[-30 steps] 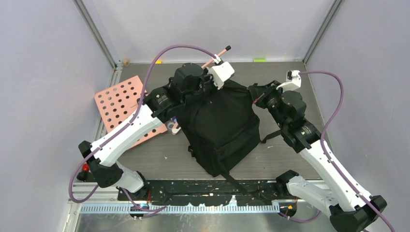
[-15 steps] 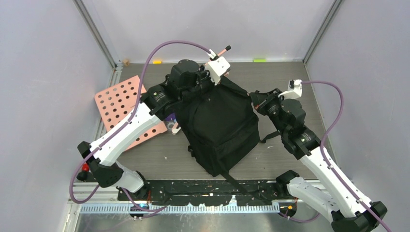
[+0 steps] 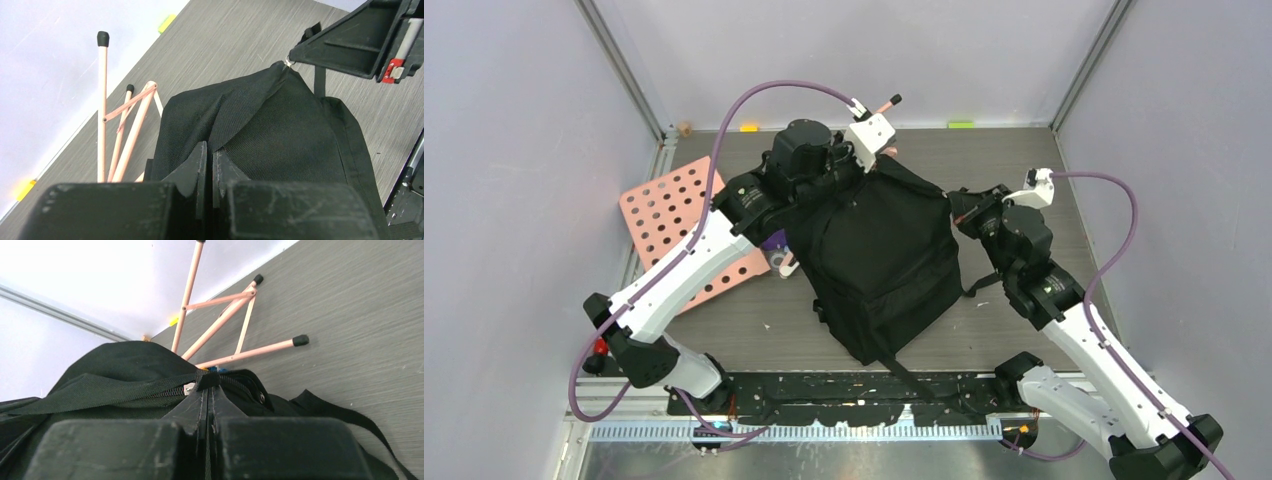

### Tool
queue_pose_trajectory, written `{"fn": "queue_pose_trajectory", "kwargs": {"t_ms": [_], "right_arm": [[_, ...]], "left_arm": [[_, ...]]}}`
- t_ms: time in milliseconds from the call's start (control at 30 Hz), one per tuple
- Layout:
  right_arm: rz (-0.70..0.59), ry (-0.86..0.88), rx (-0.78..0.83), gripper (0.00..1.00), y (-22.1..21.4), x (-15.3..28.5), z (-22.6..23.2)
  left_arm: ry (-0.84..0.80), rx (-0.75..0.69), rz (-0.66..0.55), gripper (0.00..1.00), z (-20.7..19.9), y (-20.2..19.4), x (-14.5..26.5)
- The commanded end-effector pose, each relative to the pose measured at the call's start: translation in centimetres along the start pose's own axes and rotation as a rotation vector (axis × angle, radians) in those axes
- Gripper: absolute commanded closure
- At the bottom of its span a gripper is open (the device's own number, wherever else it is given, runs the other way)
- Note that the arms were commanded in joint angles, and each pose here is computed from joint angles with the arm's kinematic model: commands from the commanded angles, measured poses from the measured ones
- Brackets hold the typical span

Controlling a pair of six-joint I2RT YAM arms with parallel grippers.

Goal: Pack the student bag
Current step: Zip the student bag at the center of the board, then move the student bag to the center of the board.

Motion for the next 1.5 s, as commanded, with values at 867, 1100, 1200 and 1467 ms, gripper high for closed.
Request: {"fn": "queue_pose_trajectory", "kwargs": {"t_ms": [867,1100,1200,1467], "right_arm": [[0.036,0.002,0.523,0.31,1.9,3.6,-3.3],[0.148,0.587,0.688,0.19,4.6,3.4,4.2],[0.125,0.735,0.735,0.17,5.2,2.3,6.2],[0.208,1.032,0.804,0.18,4.8,-1.4,9.4]], "left_arm": [[-0.016,-0.032,-0.342,1.00,1.8,6.0,7.5],[-0.131,-0.033,-0.338,1.00,1.0,6.1,7.3],[-0.167,-0.040,-0.324,1.00,0.7,6.0,7.2],[-0.266,-0.043,-0.305,1.00,0.1,6.4,6.3]]}}
Point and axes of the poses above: each gripper's point midway between its finger pads, its own x axis back along the fingers, its own z axis along the line the jaws close on, y = z × x, the point moved 10 cm from there along x, back along the fingers, and after that the axes turned 5 degrees about x, right-handed, at the moved point
